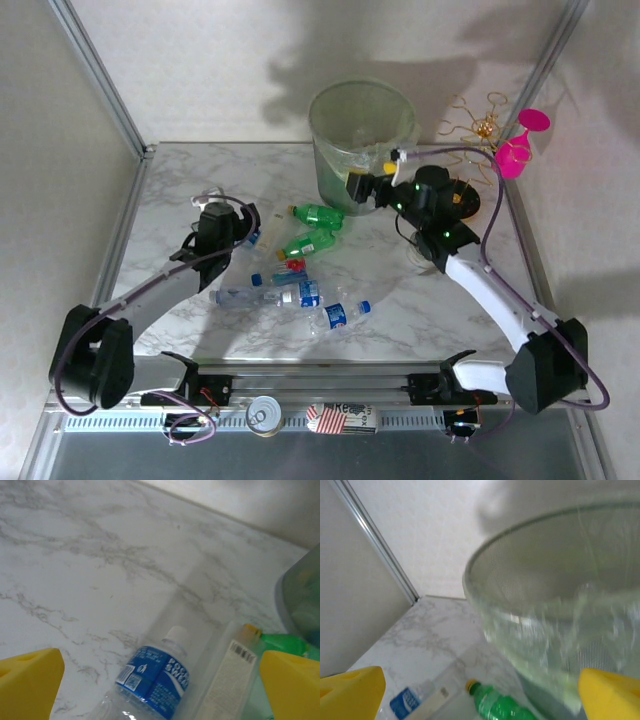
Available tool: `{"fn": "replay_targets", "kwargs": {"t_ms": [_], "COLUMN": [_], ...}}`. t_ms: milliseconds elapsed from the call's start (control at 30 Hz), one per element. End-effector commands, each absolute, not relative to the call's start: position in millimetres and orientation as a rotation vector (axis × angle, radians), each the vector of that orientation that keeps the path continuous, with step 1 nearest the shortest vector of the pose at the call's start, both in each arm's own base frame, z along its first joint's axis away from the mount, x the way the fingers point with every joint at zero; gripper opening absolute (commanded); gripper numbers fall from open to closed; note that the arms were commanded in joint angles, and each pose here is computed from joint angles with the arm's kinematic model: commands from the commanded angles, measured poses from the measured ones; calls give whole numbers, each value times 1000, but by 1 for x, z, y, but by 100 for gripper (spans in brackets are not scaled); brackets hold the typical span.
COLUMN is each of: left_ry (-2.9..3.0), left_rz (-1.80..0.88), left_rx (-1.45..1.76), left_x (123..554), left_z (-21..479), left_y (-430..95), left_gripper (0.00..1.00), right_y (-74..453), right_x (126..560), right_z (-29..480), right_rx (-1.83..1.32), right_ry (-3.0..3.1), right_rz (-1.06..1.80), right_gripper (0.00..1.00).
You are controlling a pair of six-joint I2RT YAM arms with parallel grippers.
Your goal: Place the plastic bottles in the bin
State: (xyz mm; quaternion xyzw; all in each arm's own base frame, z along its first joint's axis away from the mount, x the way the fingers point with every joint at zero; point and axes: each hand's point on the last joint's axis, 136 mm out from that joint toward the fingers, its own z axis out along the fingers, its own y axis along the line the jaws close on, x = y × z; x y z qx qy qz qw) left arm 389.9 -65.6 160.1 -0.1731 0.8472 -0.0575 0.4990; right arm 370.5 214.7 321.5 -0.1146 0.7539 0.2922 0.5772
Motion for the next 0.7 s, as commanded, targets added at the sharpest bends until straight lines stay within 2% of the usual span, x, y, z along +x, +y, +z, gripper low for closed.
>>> {"fn": "replay_targets", "kwargs": {"t_ms": [0,267,667], "left_ry": [2161,2321,2402], "left_rz": [-132,-157,-23], "left_rx": [-418,-428,-463], "left_x": [392,387,384], "left_z": [139,91,52], "left_y": [-61,-66,-50], "left_gripper": [100,100,97], "right_y": [213,215,229], "right_x": [357,354,362], "right_z": [310,248,229], "right_rx": [-216,-146,-178], "right_ry": [1756,1884,1944], "right_rz": [760,812,845], "right_gripper": [99,99,99]}}
